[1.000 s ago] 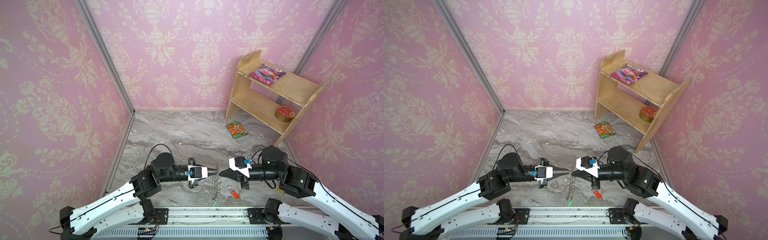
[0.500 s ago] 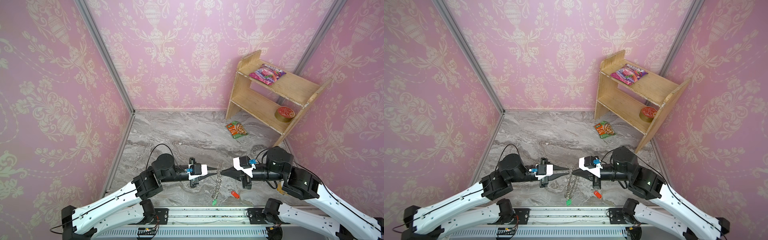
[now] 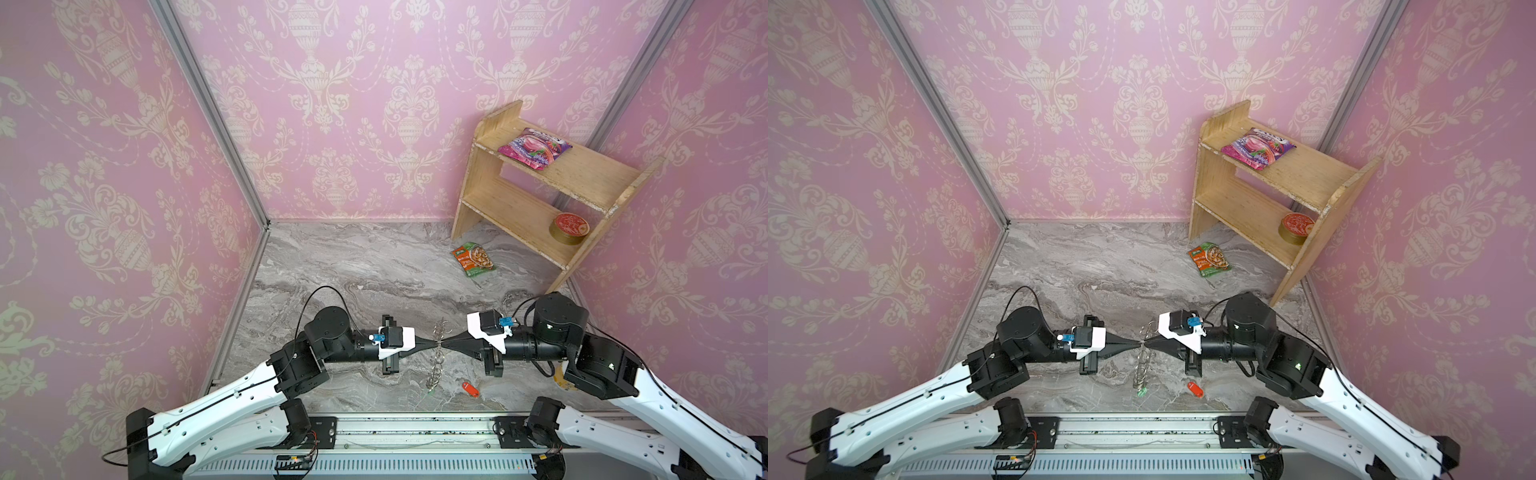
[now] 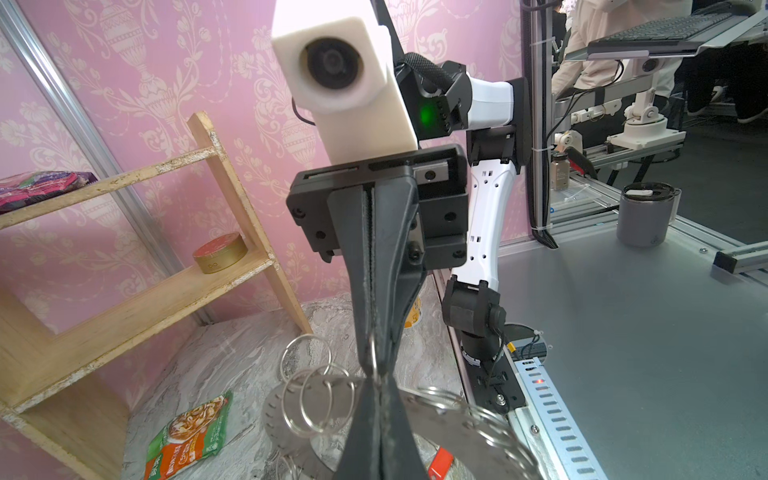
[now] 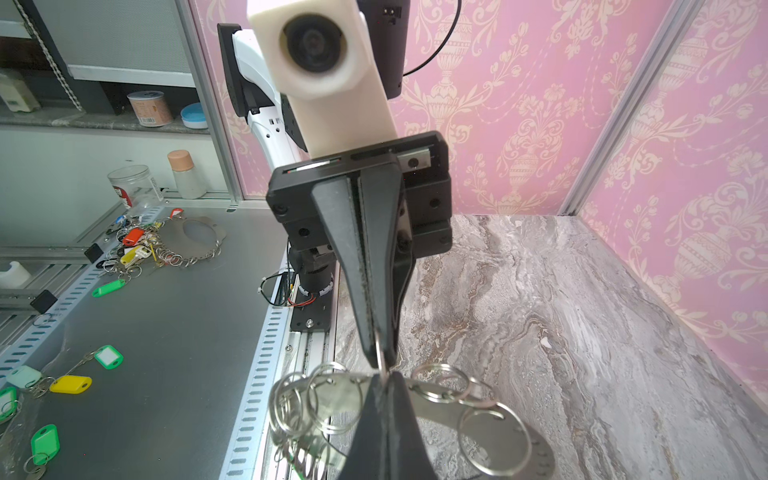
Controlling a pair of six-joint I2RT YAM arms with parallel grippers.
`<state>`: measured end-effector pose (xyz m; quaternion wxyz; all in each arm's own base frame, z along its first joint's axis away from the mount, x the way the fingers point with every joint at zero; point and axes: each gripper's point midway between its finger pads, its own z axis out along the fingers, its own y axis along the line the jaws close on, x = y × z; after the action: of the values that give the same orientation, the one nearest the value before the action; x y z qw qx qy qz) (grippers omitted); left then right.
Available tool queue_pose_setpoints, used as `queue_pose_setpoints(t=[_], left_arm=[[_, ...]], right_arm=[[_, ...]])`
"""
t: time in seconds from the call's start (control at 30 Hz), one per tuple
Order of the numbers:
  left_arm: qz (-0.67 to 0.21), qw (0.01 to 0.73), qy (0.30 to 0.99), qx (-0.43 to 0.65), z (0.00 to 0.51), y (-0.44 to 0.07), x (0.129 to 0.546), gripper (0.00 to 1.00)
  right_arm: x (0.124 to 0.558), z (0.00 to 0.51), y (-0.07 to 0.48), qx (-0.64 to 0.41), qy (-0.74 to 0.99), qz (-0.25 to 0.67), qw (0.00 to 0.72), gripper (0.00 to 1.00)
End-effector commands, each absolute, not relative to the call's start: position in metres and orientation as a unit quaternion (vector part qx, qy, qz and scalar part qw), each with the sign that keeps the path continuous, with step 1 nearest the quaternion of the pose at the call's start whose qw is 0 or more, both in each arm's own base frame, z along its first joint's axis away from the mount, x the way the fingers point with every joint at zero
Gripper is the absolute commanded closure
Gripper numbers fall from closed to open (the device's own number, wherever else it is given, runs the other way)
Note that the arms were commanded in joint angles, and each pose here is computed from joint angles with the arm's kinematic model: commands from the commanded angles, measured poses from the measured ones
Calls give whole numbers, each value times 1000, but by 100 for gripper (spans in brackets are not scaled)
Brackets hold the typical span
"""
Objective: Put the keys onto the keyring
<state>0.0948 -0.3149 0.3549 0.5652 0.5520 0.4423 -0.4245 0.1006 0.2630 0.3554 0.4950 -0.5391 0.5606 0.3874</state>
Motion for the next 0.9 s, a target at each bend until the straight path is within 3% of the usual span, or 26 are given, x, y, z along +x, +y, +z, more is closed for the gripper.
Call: queue_pose_setpoints(t=[0.0, 0.53, 0.7, 0.87], left_arm=[[-434, 562, 432, 556, 358, -317, 91, 100], [-393, 596, 442, 543, 365, -308, 102, 100], [-383, 600, 444, 544, 366, -305, 103, 100], [-379, 596, 449, 547, 364, -305, 104, 100]], right_arm=[[96, 372, 263, -531, 542, 405, 510, 100], [76, 351, 270, -579, 541, 436, 426, 100], [74, 349, 268, -583, 542, 431, 425, 79], [74, 354, 265, -580, 536, 428, 439, 77]])
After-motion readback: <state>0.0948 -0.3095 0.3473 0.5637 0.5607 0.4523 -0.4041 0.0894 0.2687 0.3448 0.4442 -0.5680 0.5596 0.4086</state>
